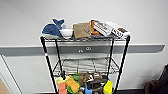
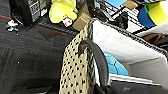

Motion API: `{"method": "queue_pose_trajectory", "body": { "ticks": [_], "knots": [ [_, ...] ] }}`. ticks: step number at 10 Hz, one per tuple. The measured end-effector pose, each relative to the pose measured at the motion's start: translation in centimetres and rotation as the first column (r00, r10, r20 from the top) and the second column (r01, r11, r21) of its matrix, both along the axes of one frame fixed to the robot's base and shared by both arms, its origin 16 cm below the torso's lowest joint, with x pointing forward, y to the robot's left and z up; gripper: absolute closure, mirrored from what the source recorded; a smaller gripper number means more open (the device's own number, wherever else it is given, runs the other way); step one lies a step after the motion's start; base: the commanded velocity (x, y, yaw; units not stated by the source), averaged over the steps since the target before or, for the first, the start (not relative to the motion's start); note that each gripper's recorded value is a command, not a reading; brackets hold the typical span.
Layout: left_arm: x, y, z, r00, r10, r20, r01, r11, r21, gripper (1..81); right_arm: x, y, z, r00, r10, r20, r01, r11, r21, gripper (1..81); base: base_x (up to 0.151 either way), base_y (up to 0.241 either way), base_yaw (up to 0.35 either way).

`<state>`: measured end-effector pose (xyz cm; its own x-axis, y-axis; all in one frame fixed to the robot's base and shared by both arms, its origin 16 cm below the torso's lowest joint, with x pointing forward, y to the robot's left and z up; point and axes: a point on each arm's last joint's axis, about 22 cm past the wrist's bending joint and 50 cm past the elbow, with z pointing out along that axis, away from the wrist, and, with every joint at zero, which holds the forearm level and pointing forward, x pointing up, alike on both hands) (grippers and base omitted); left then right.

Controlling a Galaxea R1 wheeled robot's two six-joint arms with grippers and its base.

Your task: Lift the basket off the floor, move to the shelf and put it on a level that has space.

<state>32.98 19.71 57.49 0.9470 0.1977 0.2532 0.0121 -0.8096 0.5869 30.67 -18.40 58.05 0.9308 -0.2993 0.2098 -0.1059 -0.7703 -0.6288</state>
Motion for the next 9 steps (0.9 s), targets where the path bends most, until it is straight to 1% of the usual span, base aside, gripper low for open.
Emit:
{"method": "queue_pose_trajectory", "body": {
  "ticks": [8, 9],
  "knots": [
    [0.04, 0.01, -0.01, 1.0, 0.001, 0.001, -0.001, 1.0, 0.0, 81.1, 0.02, 0.0, -0.01, 1.0, 0.0, 0.0, 0.0, 1.0, 0.0, 81.1, 0.114, 0.0, 0.0],
    [-0.11, 0.08, -0.11, 1.0, 0.007, 0.005, -0.007, 1.0, 0.0, 81.1, -0.06, -0.03, -0.06, 1.0, -0.001, -0.001, 0.001, 1.0, 0.0, 81.1, 0.113, -0.07, 0.0]
  ]
}}
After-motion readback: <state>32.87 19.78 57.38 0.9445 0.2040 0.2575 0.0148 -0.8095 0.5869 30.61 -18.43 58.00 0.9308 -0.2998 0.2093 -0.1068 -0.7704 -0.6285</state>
